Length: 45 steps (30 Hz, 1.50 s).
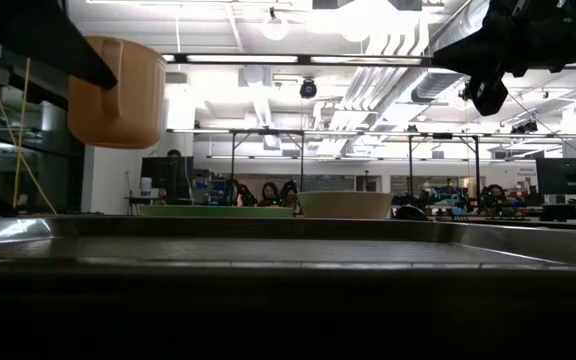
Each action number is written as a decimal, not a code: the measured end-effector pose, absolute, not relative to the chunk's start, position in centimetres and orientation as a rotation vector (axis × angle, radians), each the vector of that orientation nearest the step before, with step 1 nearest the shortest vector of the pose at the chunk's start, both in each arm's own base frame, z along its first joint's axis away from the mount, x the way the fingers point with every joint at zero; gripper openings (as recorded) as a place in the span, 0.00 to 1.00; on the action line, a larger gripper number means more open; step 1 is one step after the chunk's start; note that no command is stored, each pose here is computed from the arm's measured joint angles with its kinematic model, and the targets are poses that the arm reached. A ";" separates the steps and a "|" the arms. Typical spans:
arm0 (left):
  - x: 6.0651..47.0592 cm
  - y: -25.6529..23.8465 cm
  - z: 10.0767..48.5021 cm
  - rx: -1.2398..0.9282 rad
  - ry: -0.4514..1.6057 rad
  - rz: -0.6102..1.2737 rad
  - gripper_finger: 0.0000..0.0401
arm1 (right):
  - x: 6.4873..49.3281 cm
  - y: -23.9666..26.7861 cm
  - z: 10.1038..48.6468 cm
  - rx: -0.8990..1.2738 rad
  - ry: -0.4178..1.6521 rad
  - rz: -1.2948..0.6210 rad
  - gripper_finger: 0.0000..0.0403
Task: Set up tray
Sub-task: Put the orange mug on the black serving tray
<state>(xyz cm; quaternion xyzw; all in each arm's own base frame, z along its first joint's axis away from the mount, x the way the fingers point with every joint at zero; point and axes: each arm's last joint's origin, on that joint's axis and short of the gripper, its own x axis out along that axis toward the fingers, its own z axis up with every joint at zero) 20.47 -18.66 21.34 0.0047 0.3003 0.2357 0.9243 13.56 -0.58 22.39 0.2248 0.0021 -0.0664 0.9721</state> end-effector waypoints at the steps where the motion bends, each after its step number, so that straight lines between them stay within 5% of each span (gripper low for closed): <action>1: 20.4 -18.6 21.3 0.015 0.620 0.484 0.08 | 13.6 -0.6 22.4 0.454 0.004 -0.134 0.00; 45: 22.0 -20.3 14.9 -0.064 0.629 0.579 0.08 | 13.6 -0.4 22.4 0.456 0.018 -0.075 0.00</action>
